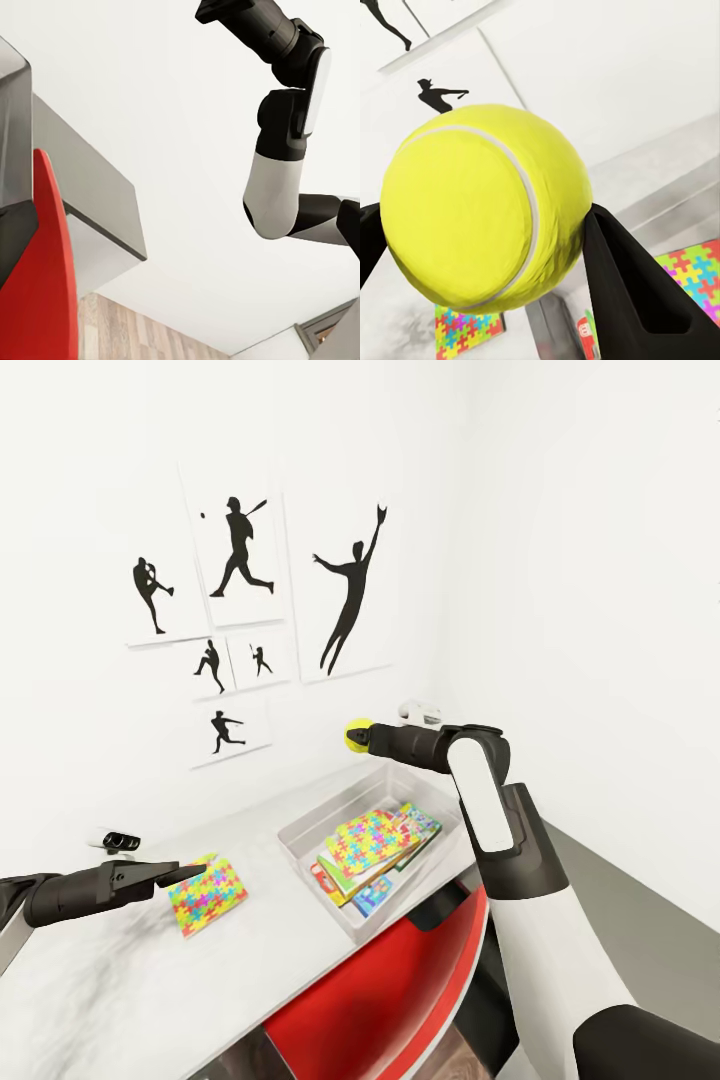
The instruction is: Put all the toys in the child's room - the three board games (two on the bed and one on the table), the two jigsaw puzzles on the table, and the tennis ball on the table - inside the toy box on the table in the child's room.
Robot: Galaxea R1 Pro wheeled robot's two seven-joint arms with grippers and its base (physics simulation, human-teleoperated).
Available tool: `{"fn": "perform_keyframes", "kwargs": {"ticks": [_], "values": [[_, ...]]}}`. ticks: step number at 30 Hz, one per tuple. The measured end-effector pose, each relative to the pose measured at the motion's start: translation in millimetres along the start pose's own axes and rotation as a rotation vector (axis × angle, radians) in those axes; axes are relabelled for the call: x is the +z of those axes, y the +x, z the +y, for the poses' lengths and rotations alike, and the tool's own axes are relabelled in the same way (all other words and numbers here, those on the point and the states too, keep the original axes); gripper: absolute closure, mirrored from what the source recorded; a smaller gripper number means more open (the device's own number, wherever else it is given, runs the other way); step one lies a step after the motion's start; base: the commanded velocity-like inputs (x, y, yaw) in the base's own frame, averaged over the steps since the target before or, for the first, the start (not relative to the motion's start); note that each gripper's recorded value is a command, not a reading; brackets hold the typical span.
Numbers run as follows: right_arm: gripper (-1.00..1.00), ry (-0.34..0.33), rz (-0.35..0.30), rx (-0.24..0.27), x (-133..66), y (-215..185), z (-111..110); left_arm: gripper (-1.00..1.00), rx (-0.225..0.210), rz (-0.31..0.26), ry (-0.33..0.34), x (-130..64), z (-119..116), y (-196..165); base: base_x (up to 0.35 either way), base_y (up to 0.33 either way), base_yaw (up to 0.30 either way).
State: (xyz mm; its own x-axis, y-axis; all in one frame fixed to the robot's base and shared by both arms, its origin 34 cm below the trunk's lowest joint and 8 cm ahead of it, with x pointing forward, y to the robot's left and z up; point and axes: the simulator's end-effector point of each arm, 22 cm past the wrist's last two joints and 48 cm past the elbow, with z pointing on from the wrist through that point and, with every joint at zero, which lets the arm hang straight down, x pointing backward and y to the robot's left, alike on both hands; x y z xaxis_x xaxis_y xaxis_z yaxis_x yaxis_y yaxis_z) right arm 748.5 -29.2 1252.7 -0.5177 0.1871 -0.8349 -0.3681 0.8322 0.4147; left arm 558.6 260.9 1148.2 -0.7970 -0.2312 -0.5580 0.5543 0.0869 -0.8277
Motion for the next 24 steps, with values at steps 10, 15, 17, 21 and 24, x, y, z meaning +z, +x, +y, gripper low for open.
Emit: {"fn": "perform_keyframes", "kwargs": {"ticks": [10,15,17,21,24], "values": [[1.0,0.001,0.001,-0.004,-1.2,-0.4,1.7,-1.0,0.006,0.0,0.002,0.0,-2.9,-0.9,0.0,-0.002,0.0],[1.0,0.023,0.039,0.005,7.8,12.6,-7.8,-1.0,0.006,0.0,0.002,0.2,-2.8,-0.7,0.0,0.0,0.0],[1.0,0.042,0.08,0.017,16.4,26.6,-16.6,-1.0,0.006,0.001,0.002,0.3,-2.7,-0.7,0.0,0.0,0.0],[1.0,0.088,0.192,0.049,36.7,66.7,-39.1,-1.0,0.005,0.001,0.002,0.3,-2.7,-0.5,0.0,0.0,0.0],[1.0,0.112,0.247,0.063,46.0,82.5,-50.1,-1.0,0.006,0.001,0.002,0.3,-2.8,-0.6,0.0,0.0,0.0]]}}
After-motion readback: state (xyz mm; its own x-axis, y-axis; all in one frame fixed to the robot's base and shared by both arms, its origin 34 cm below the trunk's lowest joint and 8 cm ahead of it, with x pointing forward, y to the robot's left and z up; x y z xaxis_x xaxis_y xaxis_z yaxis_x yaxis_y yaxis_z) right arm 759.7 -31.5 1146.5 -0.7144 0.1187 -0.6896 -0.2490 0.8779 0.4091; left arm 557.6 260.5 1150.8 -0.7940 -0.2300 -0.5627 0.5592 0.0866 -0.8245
